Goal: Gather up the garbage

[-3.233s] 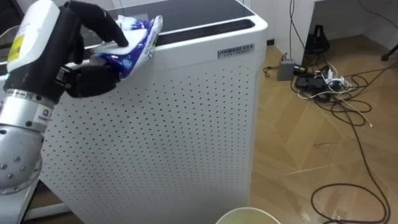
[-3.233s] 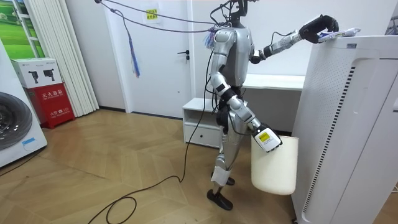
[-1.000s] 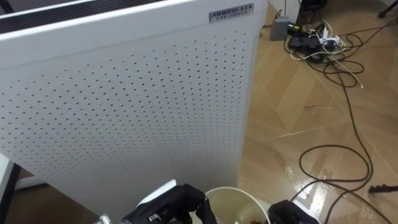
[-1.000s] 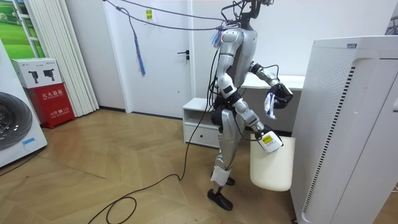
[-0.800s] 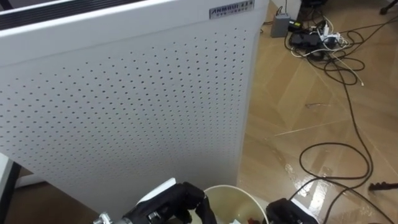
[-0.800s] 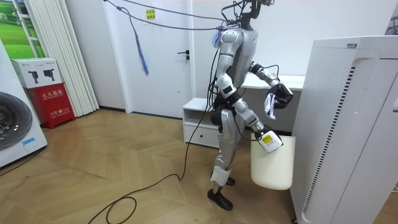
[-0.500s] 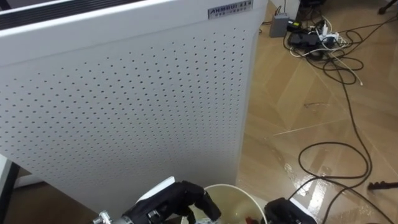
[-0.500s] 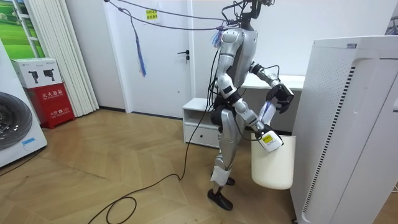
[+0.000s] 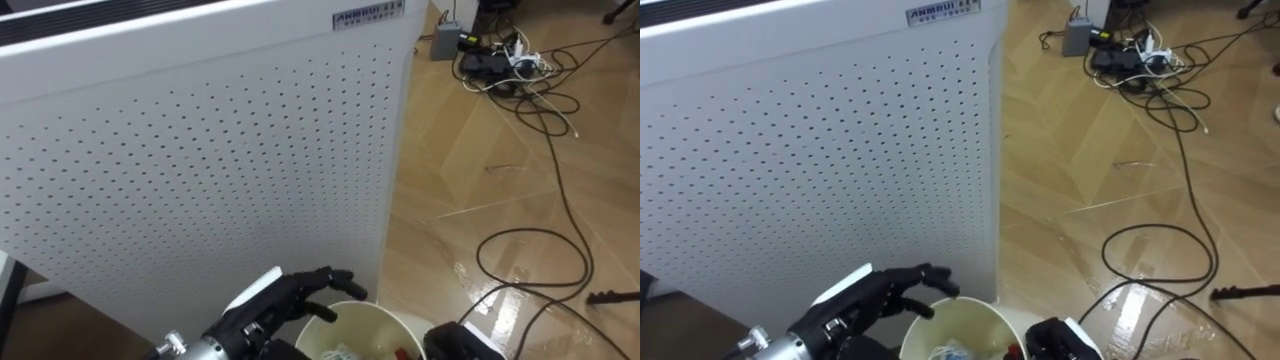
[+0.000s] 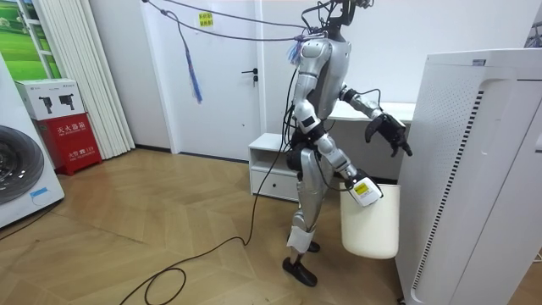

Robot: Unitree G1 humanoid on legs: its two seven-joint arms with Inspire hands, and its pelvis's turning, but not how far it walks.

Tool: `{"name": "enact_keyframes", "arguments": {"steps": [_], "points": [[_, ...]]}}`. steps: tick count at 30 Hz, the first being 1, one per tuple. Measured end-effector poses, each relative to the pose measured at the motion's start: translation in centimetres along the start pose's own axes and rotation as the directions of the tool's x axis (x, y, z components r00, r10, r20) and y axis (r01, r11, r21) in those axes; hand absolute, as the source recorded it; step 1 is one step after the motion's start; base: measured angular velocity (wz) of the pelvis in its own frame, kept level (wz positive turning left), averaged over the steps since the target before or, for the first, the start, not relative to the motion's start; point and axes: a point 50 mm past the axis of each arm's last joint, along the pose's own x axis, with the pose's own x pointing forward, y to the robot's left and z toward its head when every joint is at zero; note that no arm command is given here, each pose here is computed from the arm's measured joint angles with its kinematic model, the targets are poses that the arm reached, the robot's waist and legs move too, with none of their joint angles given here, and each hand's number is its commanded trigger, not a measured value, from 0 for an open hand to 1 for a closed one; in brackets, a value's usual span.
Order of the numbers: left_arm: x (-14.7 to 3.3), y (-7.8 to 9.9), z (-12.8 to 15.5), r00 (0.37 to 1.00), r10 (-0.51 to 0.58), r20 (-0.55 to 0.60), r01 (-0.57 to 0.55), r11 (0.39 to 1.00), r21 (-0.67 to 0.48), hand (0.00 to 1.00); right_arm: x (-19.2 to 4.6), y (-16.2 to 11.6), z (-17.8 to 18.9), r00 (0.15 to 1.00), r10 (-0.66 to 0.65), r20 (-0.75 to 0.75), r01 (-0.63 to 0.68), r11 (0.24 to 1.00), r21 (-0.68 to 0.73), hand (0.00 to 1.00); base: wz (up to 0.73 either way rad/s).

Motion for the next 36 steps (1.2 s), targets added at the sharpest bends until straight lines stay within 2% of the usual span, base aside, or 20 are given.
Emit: {"name": "enact_keyframes", "arguments": {"steps": [9, 18, 22, 27, 36], "points": [[0.5, 0.0, 0.2, 1.0, 0.006, 0.021, -0.005, 1.0, -0.013, 0.0, 0.0, 0.8, -0.2, 1.0, 0.015, -0.002, -0.015, 1.0, 0.02, 1.0, -0.03], [-1.2, -0.7, -3.4, 0.992, 0.065, -0.11, -0.077, 0.992, -0.104, 0.0, -0.8, 0.9, -2.9, 0.996, 0.008, -0.094, -0.004, 0.999, 0.034, 1.0, 0.0], [-2.7, -1.2, -6.1, 0.971, 0.107, -0.213, -0.14, 0.98, -0.145, 0.0, -2.0, 1.3, -5.7, 0.981, 0.014, -0.194, -0.005, 0.999, 0.049, 1.0, 0.0], [-4.9, -2.5, -9.4, 0.926, 0.117, -0.359, -0.197, 0.961, -0.195, 0.0, -3.6, 0.9, -9.0, 0.949, -0.024, -0.314, 0.056, 0.994, 0.094, 1.0, 0.04], [-9.5, -3.8, -14.5, 0.785, 0.167, -0.597, -0.369, 0.899, -0.235, 0.0, -5.3, 1.0, -11.8, 0.912, -0.052, -0.406, 0.153, 0.963, 0.22, 1.0, 0.06]]}}
